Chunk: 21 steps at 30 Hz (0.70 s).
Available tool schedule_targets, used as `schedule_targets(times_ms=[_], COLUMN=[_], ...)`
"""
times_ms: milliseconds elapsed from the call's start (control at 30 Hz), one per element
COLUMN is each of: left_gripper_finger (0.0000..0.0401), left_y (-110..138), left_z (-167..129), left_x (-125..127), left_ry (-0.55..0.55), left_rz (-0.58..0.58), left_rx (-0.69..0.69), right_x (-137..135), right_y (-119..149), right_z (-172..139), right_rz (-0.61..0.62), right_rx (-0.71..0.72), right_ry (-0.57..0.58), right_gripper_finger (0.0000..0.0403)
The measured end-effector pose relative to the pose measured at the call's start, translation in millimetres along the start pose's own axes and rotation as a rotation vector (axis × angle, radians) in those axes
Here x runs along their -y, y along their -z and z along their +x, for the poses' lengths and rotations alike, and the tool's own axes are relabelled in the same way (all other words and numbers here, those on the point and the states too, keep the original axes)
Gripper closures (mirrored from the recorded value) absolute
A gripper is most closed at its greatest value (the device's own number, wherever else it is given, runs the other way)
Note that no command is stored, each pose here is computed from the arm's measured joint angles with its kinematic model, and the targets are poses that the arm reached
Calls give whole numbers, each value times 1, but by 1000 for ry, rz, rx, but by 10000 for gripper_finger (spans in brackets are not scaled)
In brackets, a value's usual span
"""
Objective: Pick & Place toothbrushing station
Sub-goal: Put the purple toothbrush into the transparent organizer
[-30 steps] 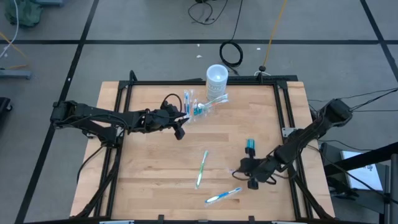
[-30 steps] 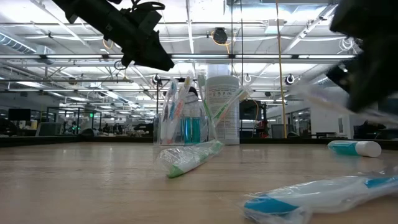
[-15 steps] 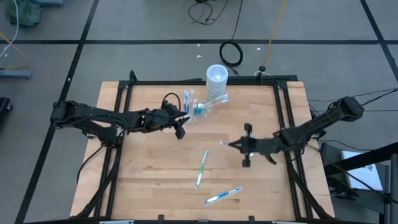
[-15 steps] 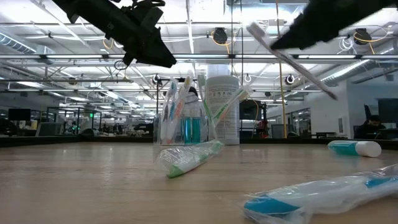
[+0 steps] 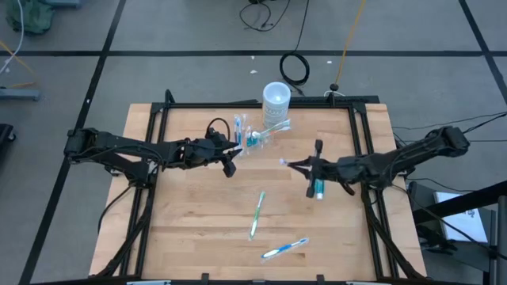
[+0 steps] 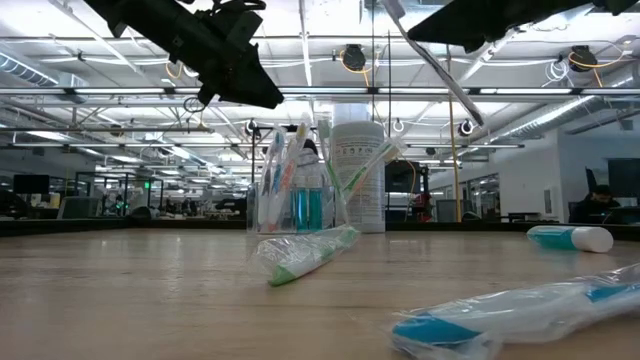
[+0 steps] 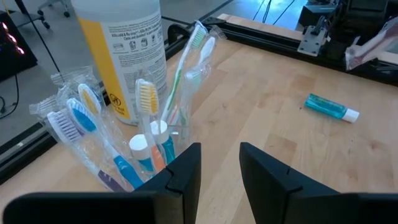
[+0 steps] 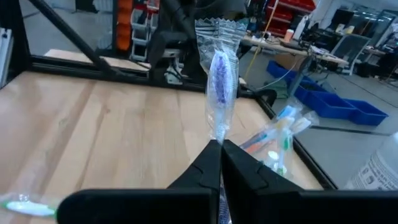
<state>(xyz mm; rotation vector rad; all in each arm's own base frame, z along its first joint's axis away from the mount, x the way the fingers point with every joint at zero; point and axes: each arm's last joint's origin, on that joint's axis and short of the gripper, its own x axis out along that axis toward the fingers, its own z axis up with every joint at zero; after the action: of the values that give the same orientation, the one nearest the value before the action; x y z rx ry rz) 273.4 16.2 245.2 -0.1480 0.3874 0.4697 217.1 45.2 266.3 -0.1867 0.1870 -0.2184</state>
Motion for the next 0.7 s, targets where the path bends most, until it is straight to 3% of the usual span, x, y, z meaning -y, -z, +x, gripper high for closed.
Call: schedule_targets(times_ms=[267, 433, 533, 700], left_gripper_finger=[283, 283, 283, 283], left_y=[0, 0, 0, 0], left_z=[0, 0, 0, 0], left_x=[0, 0, 0, 0], left_ry=[0, 0, 0, 0], left_rz=[0, 0, 0, 0], left_rx=[0, 0, 0, 0], right_x=[4, 8, 17, 32], right_y=[2, 5, 5, 18], right_z=[24, 50, 63, 82], right_rz=[18, 27, 25, 28], right_rx=[59, 177, 274, 297], right_ry=[88, 69, 122, 202], right_gripper_finger=[403, 403, 403, 403])
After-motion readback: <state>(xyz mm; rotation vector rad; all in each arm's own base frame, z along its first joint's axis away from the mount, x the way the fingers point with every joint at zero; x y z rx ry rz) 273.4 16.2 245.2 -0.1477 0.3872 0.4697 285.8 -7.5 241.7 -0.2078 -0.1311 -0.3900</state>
